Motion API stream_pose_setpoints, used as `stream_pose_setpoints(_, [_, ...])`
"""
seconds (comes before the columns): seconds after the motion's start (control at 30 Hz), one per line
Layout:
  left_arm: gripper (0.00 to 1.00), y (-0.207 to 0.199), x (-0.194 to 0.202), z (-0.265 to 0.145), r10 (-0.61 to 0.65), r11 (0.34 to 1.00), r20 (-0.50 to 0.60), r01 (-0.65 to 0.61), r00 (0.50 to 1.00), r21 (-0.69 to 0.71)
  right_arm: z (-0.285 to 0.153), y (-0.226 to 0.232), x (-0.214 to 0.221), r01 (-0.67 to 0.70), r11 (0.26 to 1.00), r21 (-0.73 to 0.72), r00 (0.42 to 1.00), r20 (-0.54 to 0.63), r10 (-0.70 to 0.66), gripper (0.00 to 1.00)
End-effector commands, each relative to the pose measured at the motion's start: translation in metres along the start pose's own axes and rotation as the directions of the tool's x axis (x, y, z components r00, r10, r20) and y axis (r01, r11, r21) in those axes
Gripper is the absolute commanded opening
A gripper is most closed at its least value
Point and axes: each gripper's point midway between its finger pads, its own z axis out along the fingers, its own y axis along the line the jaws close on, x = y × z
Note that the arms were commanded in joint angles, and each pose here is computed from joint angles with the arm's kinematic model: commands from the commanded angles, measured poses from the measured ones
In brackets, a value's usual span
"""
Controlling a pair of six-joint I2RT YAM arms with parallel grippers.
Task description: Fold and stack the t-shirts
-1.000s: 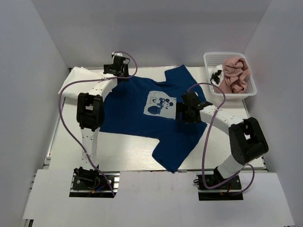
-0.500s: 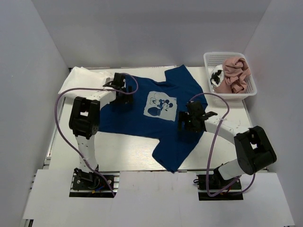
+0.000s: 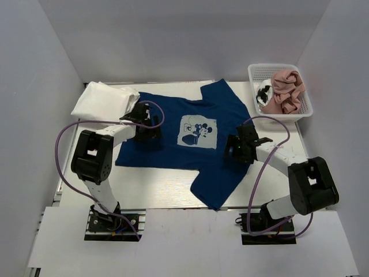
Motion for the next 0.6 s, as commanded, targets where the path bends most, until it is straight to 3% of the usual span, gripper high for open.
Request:
stream_pose_setpoints(0.0, [1.00, -0.015, 0.044, -0.014, -0.050, 0.996, -0.125, 0.059, 0.991, 0.073, -0.004, -0.049, 0.015, -0.024, 0.985, 0.171, 0.999, -0.044, 0.032, 0.90])
stream_pose_setpoints(0.13, [1.00, -0.032, 0.077, -0.037, -0.048, 0.987, -0.183, 0.075, 0.982, 0.144, -0.011, -0.078, 0.008, -0.083, 0.975, 0.204, 0.994, -0.047, 0.094, 0.90])
stream_pose_setpoints(0.2, [1.00, -0.035, 0.078, -0.053, -0.051, 0.986, -0.154, 0.075, 0.987, 0.152, -0.014, -0.083, 0.007, -0.113, 0.973, 0.200, 0.992, -0.038, 0.123, 0.90])
stream_pose_setpoints(0.3, [1.00, -0.024, 0.052, -0.076, -0.041, 0.996, -0.051, 0.045, 0.998, 0.083, -0.021, -0.057, -0.011, -0.031, 0.999, 0.034, 0.999, 0.042, 0.029, 0.90])
stream_pose_setpoints(0.37, [1.00, 0.000, 0.036, -0.083, -0.023, 0.998, 0.013, 0.024, 1.000, -0.057, -0.039, -0.023, -0.018, 0.069, 0.984, -0.162, 0.993, 0.110, -0.052, 0.90])
stream_pose_setpoints(0.47, [1.00, 0.034, 0.003, -0.091, -0.075, 0.973, 0.140, 0.103, 0.987, -0.205, -0.060, 0.004, -0.045, 0.186, 0.949, -0.253, 0.956, 0.269, -0.116, 0.90])
stream_pose_setpoints(0.57, [1.00, 0.041, -0.030, -0.094, -0.117, 0.972, 0.228, 0.158, 0.967, -0.175, -0.072, 0.022, -0.055, 0.256, 0.927, -0.275, 0.939, 0.299, -0.171, 0.90])
